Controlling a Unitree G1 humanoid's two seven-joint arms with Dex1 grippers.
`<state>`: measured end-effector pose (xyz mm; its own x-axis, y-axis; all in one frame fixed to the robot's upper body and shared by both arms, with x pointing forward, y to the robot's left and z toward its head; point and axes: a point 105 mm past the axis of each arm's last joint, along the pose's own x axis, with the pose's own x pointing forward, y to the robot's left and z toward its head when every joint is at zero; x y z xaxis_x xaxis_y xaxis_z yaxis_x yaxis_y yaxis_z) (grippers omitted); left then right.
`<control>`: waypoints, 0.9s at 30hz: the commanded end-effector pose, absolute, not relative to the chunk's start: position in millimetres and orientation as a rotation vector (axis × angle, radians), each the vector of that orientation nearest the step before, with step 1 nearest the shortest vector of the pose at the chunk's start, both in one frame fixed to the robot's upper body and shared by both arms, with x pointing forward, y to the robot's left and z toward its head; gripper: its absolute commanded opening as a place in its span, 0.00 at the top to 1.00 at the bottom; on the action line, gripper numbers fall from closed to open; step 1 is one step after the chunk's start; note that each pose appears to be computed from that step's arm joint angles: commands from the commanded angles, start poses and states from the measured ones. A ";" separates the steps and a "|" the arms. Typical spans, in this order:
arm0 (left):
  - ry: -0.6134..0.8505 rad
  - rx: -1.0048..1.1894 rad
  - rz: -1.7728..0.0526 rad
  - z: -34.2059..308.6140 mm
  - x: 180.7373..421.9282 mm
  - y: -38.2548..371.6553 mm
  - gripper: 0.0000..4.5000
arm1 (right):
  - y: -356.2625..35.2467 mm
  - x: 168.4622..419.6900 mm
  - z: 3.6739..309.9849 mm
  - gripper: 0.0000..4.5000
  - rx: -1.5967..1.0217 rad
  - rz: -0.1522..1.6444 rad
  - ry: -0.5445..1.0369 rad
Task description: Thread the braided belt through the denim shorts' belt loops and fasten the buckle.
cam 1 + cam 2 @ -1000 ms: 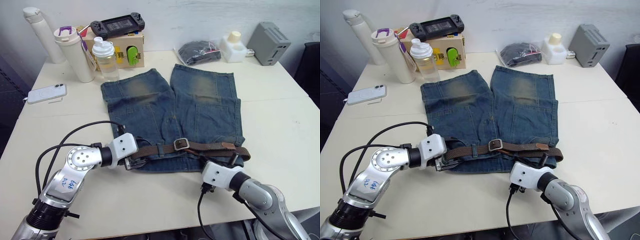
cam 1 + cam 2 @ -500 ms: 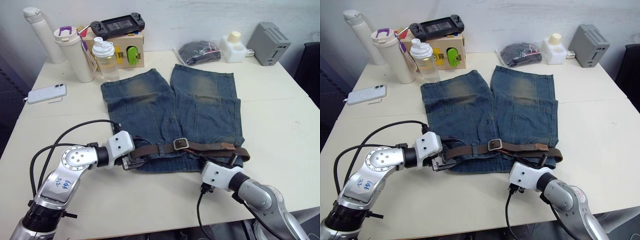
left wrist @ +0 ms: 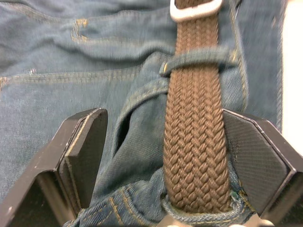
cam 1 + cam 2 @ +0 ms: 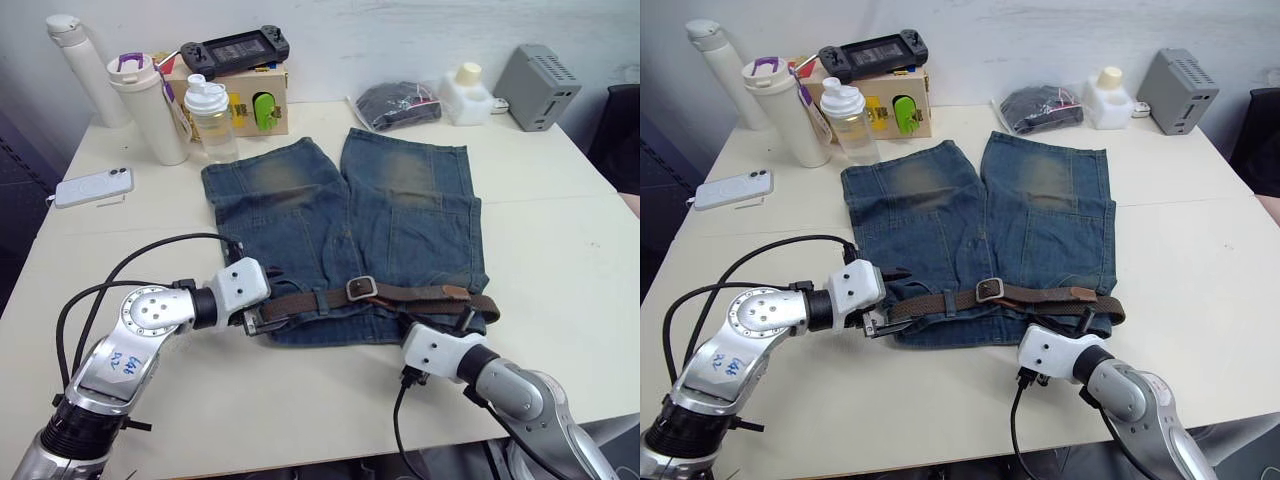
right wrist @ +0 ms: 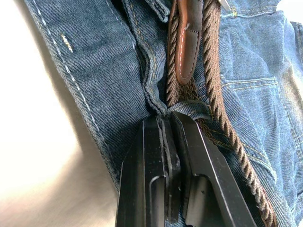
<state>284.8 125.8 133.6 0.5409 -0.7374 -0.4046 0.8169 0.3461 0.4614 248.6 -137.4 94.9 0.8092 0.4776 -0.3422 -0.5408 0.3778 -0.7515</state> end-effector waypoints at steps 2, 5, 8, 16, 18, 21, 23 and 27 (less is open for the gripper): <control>0.064 0.815 -0.937 141.6 295.5 130.9 0.08 | -131.9 245.1 91.4 1.00 -0.977 0.671 0.078; 0.015 0.815 -0.905 149.2 298.8 129.9 0.08 | -131.0 244.5 90.4 1.00 -0.975 0.674 0.079; -0.013 0.846 -0.914 150.5 296.0 126.7 0.13 | -129.9 244.7 90.2 1.00 -0.973 0.675 0.077; -0.041 0.867 -0.986 143.8 279.1 112.2 0.80 | -127.5 245.0 87.4 1.00 -0.978 0.687 0.079; 0.002 0.890 -0.970 132.4 279.1 116.9 0.98 | -126.8 246.0 87.5 1.00 -0.975 0.686 0.078; 0.082 0.920 -0.869 116.8 287.7 139.8 0.98 | -134.0 248.8 87.0 1.00 -0.981 0.659 0.098; 0.122 0.914 -0.808 111.8 291.7 156.0 0.98 | -142.8 250.6 87.9 1.00 -0.980 0.629 0.117; 0.187 0.962 -0.734 102.6 293.4 190.5 0.98 | -167.3 253.8 91.5 1.00 -0.995 0.561 0.163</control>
